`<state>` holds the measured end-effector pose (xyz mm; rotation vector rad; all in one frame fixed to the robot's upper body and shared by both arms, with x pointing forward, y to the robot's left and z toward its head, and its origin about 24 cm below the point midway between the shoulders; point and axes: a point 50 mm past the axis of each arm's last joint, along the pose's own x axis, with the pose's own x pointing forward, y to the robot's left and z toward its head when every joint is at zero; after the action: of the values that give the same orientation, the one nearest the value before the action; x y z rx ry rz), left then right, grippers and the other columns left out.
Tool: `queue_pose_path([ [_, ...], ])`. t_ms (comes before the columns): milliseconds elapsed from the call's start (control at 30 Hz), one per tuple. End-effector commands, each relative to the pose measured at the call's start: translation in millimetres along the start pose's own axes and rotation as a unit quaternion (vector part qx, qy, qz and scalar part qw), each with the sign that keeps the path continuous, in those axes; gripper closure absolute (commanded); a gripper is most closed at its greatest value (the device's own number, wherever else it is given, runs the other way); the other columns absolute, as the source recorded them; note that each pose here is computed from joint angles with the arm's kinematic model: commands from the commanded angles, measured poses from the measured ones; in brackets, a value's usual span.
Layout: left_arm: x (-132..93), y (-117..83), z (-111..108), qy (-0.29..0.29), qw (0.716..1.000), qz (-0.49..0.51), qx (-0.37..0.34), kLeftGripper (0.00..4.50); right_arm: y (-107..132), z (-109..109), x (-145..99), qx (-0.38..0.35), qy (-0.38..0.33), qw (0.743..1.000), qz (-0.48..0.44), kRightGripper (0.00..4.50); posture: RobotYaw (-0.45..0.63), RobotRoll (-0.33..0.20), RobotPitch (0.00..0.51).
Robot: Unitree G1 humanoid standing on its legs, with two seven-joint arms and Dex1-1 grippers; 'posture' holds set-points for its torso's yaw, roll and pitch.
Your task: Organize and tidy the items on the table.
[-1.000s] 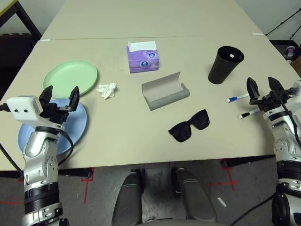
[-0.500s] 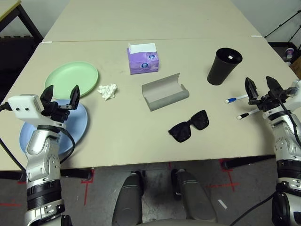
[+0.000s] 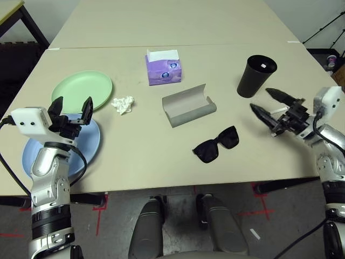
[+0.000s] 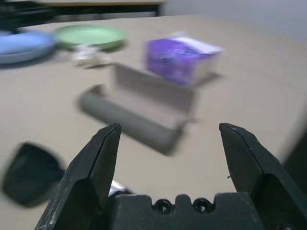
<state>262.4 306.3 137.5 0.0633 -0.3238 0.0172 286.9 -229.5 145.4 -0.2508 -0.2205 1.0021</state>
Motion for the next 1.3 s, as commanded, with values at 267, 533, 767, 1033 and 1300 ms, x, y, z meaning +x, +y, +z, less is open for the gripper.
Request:
queue_pose_path([
  [267, -7, 1, -4, 0.027, 1.0, -0.011, 0.009, 0.0, 18, 5, 5, -0.01, 0.018, 0.993, 0.12, 0.02, -0.04, 0.0, 0.15],
  [533, -9, 19, 8, 0.046, 0.997, -0.042, 0.043, 0.0, 23, 3, 8, -0.014, 0.011, 0.99, 0.138, 0.02, -0.02, 0.0, 0.149],
  [767, -16, 43, 22, 0.093, 0.99, -0.074, 0.082, 0.0, 27, 1, 12, -0.004, 0.0, 0.99, 0.138, 0.02, -0.01, 0.0, 0.153],
  [1033, -28, 73, 24, 0.141, 0.987, -0.017, 0.08, 0.0, 32, 0, 13, 0.001, -0.004, 0.991, 0.137, 0.02, -0.01, 0.0, 0.153],
  [1300, -44, 90, 23, 0.212, 0.975, 0.022, 0.06, 0.0, 34, -3, 11, 0.01, -0.007, 0.992, 0.124, 0.02, -0.02, 0.0, 0.155],
])
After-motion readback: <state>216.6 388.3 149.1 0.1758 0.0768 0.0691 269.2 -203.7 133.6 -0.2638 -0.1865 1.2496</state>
